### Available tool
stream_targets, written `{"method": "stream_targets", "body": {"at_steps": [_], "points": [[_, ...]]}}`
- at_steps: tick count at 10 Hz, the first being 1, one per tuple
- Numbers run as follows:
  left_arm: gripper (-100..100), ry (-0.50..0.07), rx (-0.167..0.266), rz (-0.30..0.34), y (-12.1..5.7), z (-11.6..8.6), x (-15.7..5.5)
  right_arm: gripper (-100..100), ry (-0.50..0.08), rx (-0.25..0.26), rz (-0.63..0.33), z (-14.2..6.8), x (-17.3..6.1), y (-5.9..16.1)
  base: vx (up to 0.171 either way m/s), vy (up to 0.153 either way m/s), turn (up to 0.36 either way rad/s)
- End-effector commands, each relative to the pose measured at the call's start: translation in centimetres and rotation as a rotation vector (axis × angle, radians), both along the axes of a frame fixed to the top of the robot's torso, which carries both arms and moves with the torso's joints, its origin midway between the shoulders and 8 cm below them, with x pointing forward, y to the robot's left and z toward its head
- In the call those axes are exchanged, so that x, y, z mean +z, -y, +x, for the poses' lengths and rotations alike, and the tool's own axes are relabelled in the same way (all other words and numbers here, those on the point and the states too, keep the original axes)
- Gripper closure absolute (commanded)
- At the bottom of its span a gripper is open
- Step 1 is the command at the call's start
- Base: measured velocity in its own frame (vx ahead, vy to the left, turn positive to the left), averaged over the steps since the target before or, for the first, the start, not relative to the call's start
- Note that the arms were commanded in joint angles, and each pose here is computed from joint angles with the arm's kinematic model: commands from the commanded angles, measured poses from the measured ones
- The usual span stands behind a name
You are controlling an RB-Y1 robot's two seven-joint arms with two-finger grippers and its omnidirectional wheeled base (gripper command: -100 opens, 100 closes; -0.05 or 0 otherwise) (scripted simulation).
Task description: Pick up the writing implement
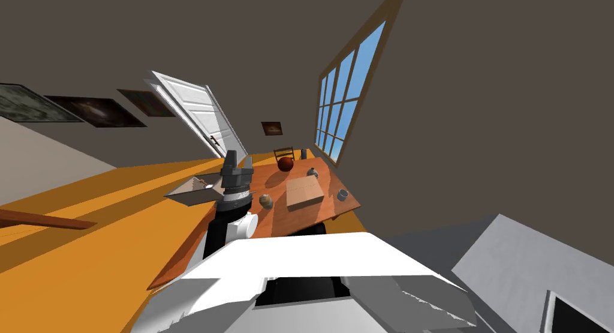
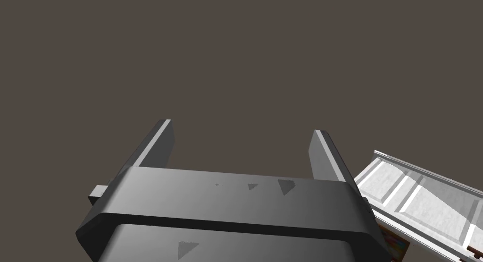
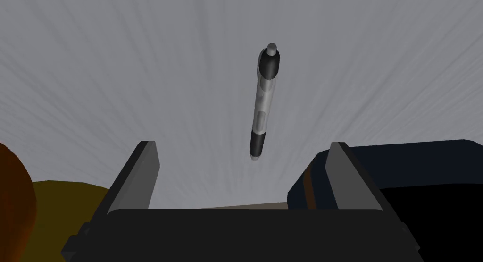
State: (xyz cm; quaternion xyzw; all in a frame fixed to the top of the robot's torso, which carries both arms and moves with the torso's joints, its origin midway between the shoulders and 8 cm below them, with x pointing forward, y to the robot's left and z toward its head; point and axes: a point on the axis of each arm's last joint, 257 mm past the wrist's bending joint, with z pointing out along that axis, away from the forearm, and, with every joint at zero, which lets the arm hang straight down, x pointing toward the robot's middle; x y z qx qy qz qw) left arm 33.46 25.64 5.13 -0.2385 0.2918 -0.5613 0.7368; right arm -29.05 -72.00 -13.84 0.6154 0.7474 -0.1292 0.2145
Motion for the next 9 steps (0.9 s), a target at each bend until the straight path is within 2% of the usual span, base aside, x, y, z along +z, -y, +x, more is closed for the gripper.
{"method": "stream_targets", "body": {"at_steps": [1,4,5,6,9], "points": [[0,0.000,0.000,0.000,0.0,0.0,0.0,-100,0.001,-0.033,0.001,-0.1,-1.0,0.4,-0.074,0.016,0.223],[0,0.000,0.000,0.000,0.0,0.0,0.0,-100,0.003,-0.074,0.002,-0.1,-2.1,0.9,-0.122,0.041,0.167],[0,0.000,0.000,0.000,0.0,0.0,0.0,-100,0.003,-0.061,0.003,-0.2,-1.8,0.7,-0.053,0.019,0.024],[0,0.000,0.000,0.000,0.0,0.0,0.0,100,0.003,-0.065,0.002,-0.2,-1.8,0.7,-0.009,0.003,-0.008],[0,0.000,0.000,0.000,0.0,0.0,0.0,100,0.003,-0.064,0.002,-0.2,-1.8,0.7,-0.001,0.001,0.006]]}}
